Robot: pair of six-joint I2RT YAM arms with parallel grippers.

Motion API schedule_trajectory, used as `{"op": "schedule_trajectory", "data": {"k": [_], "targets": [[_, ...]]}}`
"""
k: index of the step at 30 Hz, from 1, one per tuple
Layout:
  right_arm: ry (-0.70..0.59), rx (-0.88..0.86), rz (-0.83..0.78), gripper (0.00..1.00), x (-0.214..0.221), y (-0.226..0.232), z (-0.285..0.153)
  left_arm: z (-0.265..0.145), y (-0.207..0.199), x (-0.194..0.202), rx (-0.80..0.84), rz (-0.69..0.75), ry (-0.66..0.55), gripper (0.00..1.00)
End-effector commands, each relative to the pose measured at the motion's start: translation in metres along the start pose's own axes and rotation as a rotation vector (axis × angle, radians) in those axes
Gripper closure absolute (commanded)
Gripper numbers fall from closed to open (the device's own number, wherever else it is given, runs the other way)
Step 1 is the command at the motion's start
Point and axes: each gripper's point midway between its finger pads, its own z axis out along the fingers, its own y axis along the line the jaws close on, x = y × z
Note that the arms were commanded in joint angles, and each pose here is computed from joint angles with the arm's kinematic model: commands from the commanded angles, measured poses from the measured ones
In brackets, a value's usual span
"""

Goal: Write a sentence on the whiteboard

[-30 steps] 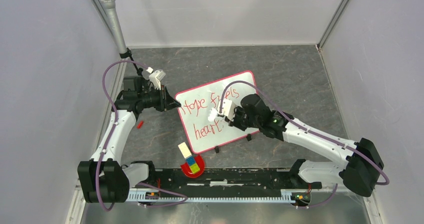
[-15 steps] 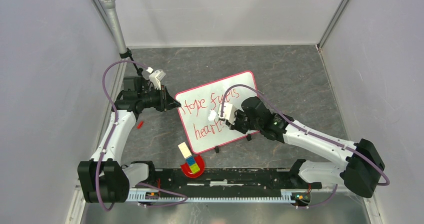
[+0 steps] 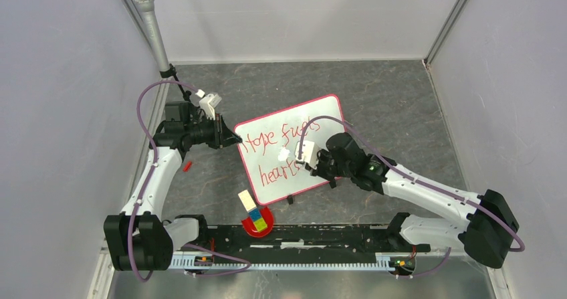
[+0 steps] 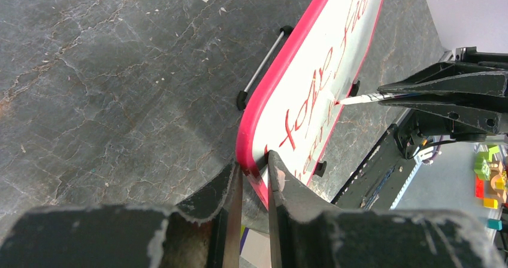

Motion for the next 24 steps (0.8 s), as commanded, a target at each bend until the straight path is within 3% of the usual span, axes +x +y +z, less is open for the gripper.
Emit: {"op": "schedule_trajectory", "data": {"k": [1,14,24], "targets": [[0.074,0.030,-0.010,1.00,0.023,-0.002,-0.001,0.001,0.000,0.013,0.005,0.018,0.036,0.98],[0.022,-0.049,-0.006,1.00,0.002,0.011,0.010,0.000,0.000,0.011,0.002,0.021,0.031,0.97],[-0.037,-0.072,-0.012,1.00,-0.015,0.016,-0.015,0.001,0.000,0.014,0.004,0.019,0.036,0.97]]}}
